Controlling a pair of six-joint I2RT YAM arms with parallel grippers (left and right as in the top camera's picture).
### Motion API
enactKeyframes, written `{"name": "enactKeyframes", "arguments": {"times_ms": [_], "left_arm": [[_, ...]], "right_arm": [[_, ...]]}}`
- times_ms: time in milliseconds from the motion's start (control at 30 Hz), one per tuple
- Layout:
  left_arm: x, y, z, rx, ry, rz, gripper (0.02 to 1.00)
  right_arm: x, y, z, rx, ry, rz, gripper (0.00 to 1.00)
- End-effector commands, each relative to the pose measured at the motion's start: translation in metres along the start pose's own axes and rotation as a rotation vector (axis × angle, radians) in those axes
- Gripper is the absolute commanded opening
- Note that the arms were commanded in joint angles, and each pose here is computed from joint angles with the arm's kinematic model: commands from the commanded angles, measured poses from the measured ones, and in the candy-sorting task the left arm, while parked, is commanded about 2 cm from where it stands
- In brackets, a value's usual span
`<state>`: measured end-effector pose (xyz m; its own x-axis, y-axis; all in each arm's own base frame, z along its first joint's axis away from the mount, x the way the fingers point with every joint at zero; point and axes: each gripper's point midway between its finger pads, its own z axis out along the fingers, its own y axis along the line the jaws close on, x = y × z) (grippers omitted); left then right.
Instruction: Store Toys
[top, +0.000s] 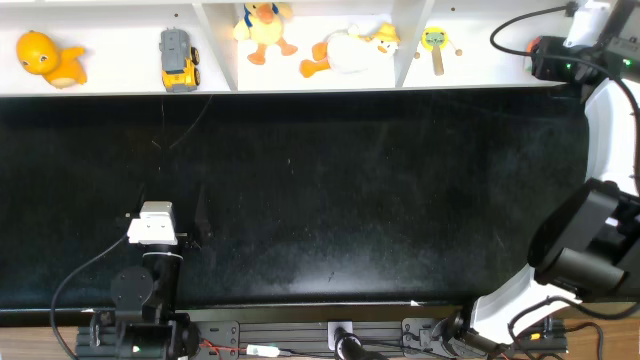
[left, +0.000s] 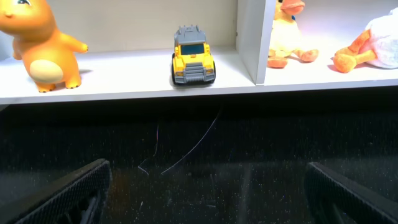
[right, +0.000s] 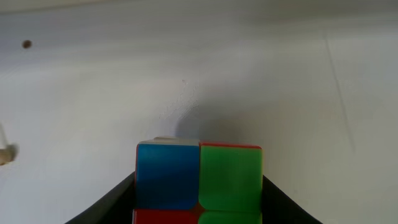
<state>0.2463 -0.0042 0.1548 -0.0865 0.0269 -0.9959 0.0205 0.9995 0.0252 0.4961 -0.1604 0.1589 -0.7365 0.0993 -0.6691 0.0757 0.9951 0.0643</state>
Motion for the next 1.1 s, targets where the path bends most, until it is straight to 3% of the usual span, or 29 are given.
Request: {"name": "enactKeyframes", "arguments": {"times_ms": [33,67,100,167,500,733,933,1100], "left_arm": [[-0.001,-0.003,-0.001,0.012,-0.009,-0.003,0.998],[-0.001,-0.003,-0.001,0.012,-0.009,-0.003,0.996],[-0.001,-0.003,-0.001,0.012,-0.009,-0.003,0.998],[-0.001,-0.003,-0.001,0.012,-0.009,-0.003,0.996],[-0.001,-0.003,-0.001,0.012,-0.008,-0.003,0.996],[-0.001,-0.003,-0.001,0.012,-0.009,-0.003,0.998],[-0.001,-0.003,-0.001,0.012,-0.009,-0.003,0.998],[-0.001,-0.003,-0.001,0.012,-0.009,-0.003,0.996]], "right_arm": [[-0.005,-0.001,0.009,-0.002,-0.006,0.000,0.555],[-0.005,0.000,0.011,-0.004,-0.005,-0.004,0.577],[-0.005,0.000,0.011,-0.003,-0.008,-0.004,0.667],[-0.007,0.000,0.009,-0.001,-0.013,-0.006,0.998],[0.000,-0.003,-0.026,0.076,-0.012,-0.008,0.998],[0.078,0.009,-0.058,0.117,-0.006,0.006,0.998],[0.105,0.040,-0.086,0.131,-0.239,0.008,0.996],[0.131,0.108,-0.121,0.034,-0.518,-0.132,0.996]]}}
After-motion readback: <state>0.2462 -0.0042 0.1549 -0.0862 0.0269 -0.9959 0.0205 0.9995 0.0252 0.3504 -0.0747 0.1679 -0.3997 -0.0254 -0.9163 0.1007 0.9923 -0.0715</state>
